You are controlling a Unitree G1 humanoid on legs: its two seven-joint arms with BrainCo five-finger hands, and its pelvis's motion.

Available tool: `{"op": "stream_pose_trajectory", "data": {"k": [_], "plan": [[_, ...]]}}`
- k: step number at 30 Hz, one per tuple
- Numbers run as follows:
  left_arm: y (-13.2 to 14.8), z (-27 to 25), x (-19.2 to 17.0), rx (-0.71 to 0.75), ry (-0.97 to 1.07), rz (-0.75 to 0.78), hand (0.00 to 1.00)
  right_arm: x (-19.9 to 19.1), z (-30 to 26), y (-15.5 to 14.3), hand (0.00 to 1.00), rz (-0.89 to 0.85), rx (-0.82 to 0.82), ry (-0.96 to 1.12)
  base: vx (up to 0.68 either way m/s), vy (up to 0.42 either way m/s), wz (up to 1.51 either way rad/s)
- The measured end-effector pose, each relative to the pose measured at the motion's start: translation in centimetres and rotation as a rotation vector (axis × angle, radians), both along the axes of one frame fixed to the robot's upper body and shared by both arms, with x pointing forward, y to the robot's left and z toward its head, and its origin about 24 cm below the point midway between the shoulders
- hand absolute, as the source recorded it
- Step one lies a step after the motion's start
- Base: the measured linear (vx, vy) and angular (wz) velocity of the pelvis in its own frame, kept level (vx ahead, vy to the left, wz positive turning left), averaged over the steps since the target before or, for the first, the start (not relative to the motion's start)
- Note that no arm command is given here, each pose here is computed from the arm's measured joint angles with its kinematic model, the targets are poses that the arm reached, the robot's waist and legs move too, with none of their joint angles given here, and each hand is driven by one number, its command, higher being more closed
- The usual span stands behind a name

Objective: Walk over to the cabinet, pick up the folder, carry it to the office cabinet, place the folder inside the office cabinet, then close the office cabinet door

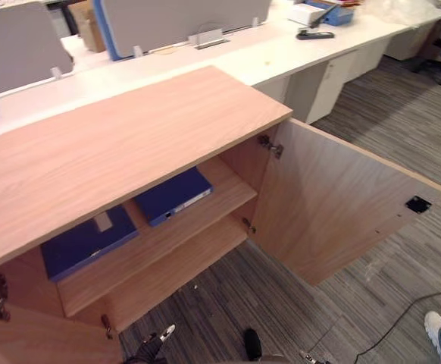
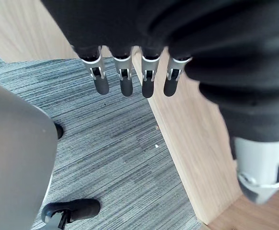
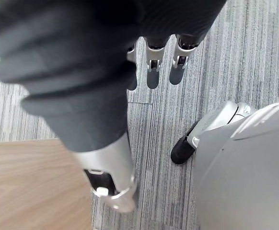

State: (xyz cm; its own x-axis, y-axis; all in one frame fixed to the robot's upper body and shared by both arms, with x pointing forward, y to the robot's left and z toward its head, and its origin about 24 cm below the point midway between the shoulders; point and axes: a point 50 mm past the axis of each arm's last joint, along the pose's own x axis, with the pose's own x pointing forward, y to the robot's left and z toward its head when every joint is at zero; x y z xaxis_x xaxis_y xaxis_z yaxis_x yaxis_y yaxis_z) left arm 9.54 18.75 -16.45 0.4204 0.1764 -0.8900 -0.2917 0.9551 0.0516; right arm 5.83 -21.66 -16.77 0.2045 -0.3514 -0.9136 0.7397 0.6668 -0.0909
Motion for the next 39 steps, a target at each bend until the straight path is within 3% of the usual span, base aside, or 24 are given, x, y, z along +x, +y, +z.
{"op": "stream_pose_trajectory", "data": {"k": [3,7,11,16,21,26,35,39], "plan": [[0.0,0.1,0.2,-0.005,-0.022,0.024,0.00,3.6,1.2,-0.5,0.00,0.014,-0.050,-0.120,-0.10,0.035,-0.86],[-0.2,0.3,0.1,-0.010,-0.046,0.033,0.00,11.0,6.2,-4.6,0.00,-0.003,-0.256,-0.367,-0.03,0.012,-0.47],[1.5,0.6,-0.3,0.030,-0.056,0.030,0.00,16.0,11.0,-6.9,0.00,0.038,-0.407,-0.539,0.03,-0.171,-0.25],[1.4,0.5,-0.8,0.039,-0.037,-0.031,0.00,20.2,16.4,-8.1,0.00,0.145,-0.561,-0.717,-0.03,-0.184,-0.68],[2.1,0.5,-1.5,0.063,-0.021,-0.046,0.00,21.4,17.7,-7.2,0.00,0.223,-0.578,-0.774,0.01,-0.035,-0.17],[2.2,0.5,-2.3,0.073,-0.005,-0.079,0.00,25.2,21.0,-5.6,0.00,0.364,-0.600,-0.879,-0.02,-0.018,0.07],[2.7,0.3,-4.2,0.080,0.033,-0.068,0.00,28.4,24.1,-5.6,0.00,0.501,-0.630,-0.910,-0.05,0.003,0.13],[2.9,0.3,-5.1,0.084,0.053,-0.064,0.00,30.1,25.6,-2.7,0.00,0.689,-0.588,-0.987,-0.10,0.019,0.06]]}}
